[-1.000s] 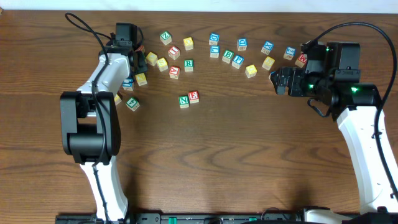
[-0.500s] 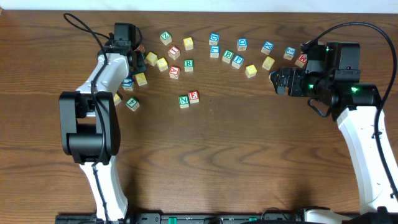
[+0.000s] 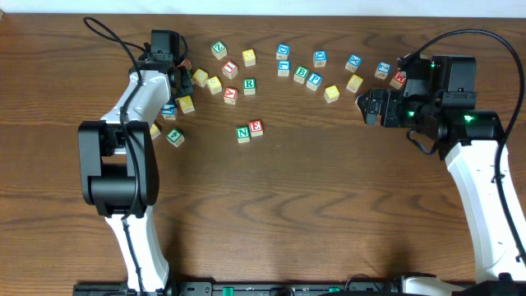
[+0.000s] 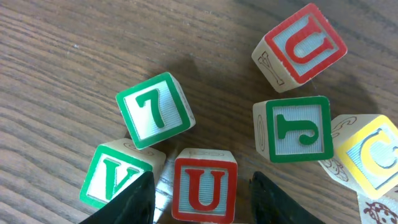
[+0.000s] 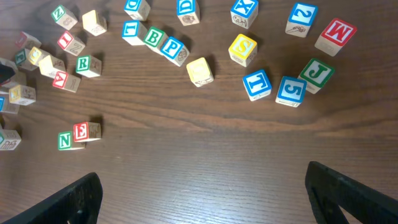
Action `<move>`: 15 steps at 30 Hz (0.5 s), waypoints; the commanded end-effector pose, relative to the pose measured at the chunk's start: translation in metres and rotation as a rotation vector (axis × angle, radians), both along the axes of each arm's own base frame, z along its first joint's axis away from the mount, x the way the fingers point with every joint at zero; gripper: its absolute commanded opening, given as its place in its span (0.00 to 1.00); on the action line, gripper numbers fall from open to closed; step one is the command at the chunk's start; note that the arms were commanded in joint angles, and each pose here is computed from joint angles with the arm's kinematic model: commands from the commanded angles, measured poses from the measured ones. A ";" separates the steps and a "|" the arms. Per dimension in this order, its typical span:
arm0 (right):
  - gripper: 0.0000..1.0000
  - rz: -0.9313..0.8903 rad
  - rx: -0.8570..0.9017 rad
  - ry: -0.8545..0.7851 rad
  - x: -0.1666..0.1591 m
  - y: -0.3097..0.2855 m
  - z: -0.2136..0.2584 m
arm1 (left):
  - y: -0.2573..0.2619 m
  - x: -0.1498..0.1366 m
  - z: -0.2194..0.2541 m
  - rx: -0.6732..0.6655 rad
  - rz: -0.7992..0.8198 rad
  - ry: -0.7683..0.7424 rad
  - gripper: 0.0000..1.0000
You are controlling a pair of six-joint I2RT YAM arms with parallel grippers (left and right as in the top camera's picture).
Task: Spell out NEURIPS
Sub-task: 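Move the left gripper over the red U block in the arc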
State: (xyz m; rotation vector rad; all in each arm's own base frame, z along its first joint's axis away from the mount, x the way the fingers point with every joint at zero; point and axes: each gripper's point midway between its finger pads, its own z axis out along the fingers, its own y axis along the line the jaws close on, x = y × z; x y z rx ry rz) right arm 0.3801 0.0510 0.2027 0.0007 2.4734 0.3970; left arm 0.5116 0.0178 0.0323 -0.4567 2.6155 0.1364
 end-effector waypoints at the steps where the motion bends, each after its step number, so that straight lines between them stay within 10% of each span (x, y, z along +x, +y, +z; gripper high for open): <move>1: 0.99 -0.004 0.007 -0.016 0.004 0.002 0.007 | 0.005 -0.005 -0.016 0.015 0.003 0.034 0.48; 15: 0.99 -0.004 0.007 -0.019 0.005 0.002 0.007 | 0.004 -0.004 -0.032 0.010 0.001 0.049 0.35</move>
